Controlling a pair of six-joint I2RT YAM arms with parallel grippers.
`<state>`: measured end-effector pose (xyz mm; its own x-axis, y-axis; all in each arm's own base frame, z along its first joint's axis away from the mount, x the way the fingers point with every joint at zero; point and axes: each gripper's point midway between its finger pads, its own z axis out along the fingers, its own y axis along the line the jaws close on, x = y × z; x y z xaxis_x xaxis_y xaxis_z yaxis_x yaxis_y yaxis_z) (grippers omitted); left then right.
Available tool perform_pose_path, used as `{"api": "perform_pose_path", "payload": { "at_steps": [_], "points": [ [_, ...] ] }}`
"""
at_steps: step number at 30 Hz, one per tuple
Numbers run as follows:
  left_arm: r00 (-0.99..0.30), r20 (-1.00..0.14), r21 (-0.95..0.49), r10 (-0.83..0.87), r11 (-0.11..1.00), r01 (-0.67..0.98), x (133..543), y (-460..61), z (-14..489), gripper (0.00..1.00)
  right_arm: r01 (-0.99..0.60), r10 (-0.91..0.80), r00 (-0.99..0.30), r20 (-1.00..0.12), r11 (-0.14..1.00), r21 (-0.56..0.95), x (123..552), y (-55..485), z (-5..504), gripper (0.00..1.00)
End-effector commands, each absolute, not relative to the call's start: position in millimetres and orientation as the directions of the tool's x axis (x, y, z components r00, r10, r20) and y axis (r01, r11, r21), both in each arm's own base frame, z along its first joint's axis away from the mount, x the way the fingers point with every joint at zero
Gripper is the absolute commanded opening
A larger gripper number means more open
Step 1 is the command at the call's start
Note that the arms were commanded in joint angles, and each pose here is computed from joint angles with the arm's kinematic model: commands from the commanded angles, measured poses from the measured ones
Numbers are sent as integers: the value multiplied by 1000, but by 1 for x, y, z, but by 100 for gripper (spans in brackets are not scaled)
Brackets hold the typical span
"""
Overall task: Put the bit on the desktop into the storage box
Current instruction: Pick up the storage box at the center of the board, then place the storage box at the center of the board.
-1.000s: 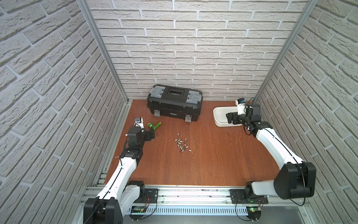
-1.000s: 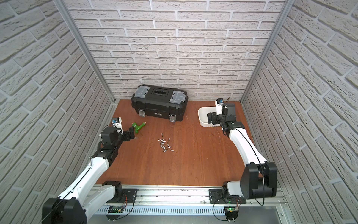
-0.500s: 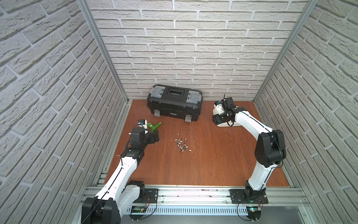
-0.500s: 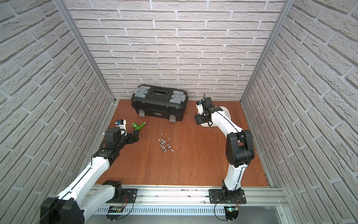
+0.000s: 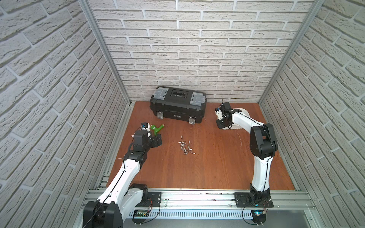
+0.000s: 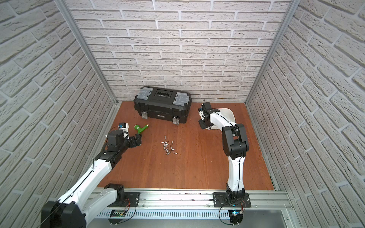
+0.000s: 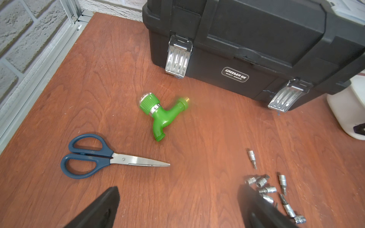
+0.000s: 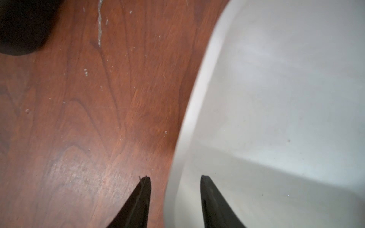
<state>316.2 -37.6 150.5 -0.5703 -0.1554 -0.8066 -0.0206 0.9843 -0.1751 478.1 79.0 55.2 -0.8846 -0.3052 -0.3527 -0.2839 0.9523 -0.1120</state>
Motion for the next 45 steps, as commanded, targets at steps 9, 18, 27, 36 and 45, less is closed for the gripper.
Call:
{"api": "perform_pose_path", "payload": {
  "at_steps": [9,18,27,36,45],
  "points": [
    [-531,-831,-178,-165,984,-26,322,-37,168,98,-274,-293,-882,-368,956,-106,473,82,75,11],
    [-533,-828,-191,-173,981,-22,322,-39,169,98,-243,-258,-885,-389,966,-89,451,94,99,10],
    [-532,-828,-198,-179,980,-21,322,-39,170,98,-270,-287,-878,-382,958,-99,411,132,102,10],
    [-534,-824,-215,-192,976,-18,322,-42,174,98,-320,-343,-852,-396,939,-124,384,188,101,10],
    [-545,-816,-223,-191,975,-8,323,-45,174,98,-329,-348,-845,-407,937,-118,366,235,88,13]
  ]
}}
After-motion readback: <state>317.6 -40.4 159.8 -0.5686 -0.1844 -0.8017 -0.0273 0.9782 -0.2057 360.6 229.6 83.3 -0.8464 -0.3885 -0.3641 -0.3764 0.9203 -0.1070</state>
